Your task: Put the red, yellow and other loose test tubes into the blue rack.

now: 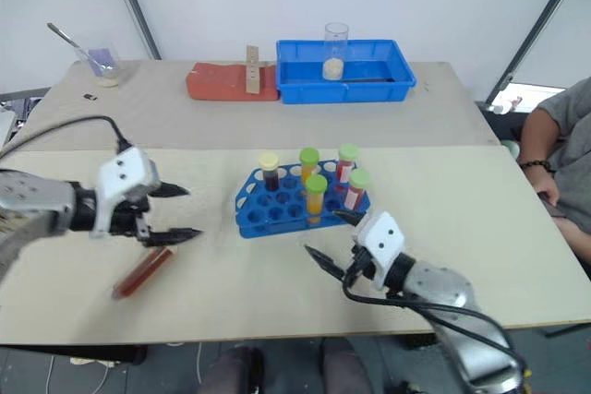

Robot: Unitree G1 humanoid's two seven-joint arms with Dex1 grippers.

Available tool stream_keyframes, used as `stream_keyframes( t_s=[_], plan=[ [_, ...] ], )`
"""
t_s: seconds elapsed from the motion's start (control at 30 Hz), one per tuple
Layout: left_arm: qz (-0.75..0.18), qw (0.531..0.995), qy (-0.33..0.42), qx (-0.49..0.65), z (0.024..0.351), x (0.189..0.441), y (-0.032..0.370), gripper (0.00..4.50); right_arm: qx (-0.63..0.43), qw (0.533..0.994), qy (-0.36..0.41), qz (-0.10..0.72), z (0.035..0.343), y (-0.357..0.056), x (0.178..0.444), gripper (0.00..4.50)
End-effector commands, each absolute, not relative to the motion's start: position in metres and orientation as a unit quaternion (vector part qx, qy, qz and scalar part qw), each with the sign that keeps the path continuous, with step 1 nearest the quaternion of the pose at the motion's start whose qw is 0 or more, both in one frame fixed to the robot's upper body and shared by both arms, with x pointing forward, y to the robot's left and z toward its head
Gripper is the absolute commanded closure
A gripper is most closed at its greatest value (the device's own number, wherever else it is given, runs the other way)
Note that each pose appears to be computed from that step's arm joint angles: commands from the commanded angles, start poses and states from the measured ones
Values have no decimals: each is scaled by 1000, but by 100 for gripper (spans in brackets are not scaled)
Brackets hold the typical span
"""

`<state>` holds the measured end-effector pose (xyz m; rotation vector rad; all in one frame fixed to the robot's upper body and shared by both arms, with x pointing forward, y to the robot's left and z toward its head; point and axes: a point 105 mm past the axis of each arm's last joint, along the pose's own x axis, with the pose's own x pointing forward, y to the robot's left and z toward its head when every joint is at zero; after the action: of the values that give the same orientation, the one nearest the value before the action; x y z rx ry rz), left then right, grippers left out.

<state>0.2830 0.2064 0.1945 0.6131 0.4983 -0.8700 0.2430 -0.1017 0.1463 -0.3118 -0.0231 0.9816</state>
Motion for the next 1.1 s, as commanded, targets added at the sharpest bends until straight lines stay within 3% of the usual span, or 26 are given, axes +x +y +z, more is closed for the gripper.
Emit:
stream_keyframes(
  t_s=[0.03, 0.17, 0.37, 0.67, 1.0, 1.1],
  plan=[
    [-389, 829, 274, 294, 195, 286, 223, 0, -151, 830, -9, 538, 165, -92, 227, 9],
    [-375, 824, 323, 275, 191, 285, 230, 0, -178, 794, 24, 581, 166, -90, 221, 9],
    [-340, 811, 400, 257, 173, 275, 242, 0, -177, 754, 10, 632, 179, -77, 215, 9],
    [-312, 795, 464, 234, 154, 252, 243, 0, -179, 738, -3, 650, 182, -67, 218, 9],
    [-293, 787, 499, 214, 129, 247, 241, 0, -173, 724, -7, 668, 186, -62, 215, 9],
    [-289, 788, 500, 212, 124, 252, 241, 91, -170, 724, -9, 668, 187, -60, 214, 6]
  ],
)
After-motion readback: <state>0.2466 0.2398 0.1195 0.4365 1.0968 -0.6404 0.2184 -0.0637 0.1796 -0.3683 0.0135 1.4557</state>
